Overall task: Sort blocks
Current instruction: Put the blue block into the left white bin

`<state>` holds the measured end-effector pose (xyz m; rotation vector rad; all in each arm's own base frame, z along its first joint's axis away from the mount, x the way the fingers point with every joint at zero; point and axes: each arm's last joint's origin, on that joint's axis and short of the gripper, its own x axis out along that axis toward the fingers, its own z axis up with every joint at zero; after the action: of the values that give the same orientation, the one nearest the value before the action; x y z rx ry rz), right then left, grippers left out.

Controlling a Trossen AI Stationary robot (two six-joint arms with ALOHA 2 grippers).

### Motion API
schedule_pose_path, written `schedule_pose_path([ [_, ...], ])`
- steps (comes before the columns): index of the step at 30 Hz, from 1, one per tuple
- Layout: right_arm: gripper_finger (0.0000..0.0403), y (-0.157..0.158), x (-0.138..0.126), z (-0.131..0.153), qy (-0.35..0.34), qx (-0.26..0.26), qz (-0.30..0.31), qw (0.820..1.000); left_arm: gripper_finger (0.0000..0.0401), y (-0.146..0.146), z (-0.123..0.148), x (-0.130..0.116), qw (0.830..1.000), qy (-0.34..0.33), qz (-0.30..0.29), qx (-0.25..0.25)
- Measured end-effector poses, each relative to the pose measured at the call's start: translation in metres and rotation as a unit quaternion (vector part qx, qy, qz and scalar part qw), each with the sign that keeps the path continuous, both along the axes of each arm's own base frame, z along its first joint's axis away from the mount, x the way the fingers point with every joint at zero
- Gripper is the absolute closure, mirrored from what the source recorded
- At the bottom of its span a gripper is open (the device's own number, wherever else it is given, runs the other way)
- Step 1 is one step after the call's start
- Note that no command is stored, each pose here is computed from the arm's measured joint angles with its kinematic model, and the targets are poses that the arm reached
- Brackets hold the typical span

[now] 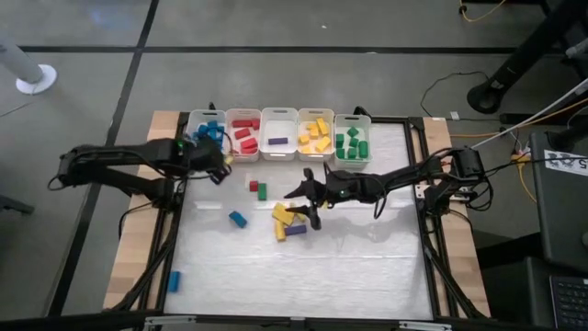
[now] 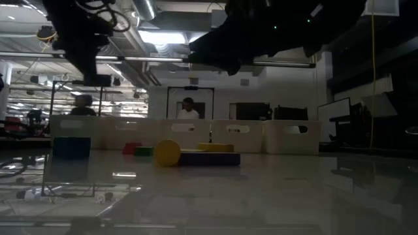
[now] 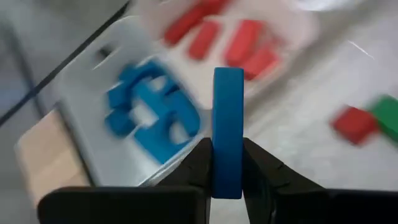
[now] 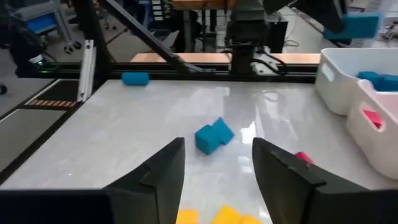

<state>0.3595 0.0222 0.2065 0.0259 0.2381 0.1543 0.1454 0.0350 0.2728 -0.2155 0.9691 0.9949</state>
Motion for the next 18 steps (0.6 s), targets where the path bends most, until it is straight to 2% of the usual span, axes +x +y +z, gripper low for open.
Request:
schedule_pose_path([
  [2,0.0215,-0.001,0.0,0.0,0.0,-0.001,-0.003,1.0,0.0352,0.004,0.002,-0.009,0.999,-0.006,0.047,0.009],
  [5,0.0215,-0.001,0.0,0.0,0.0,-0.001,-0.004,1.0,0.0346,0.01,0.003,-0.017,0.996,-0.001,0.086,0.018],
  [13,0.0214,-0.001,0.0,-0.001,0.006,-0.001,-0.004,1.0,0.0338,0.026,0.001,-0.019,0.994,0.042,0.101,0.028],
  [18,0.0214,-0.001,-0.001,-0.003,0.015,-0.001,-0.004,1.0,0.0291,0.036,-0.002,-0.02,0.99,0.061,0.128,0.024],
])
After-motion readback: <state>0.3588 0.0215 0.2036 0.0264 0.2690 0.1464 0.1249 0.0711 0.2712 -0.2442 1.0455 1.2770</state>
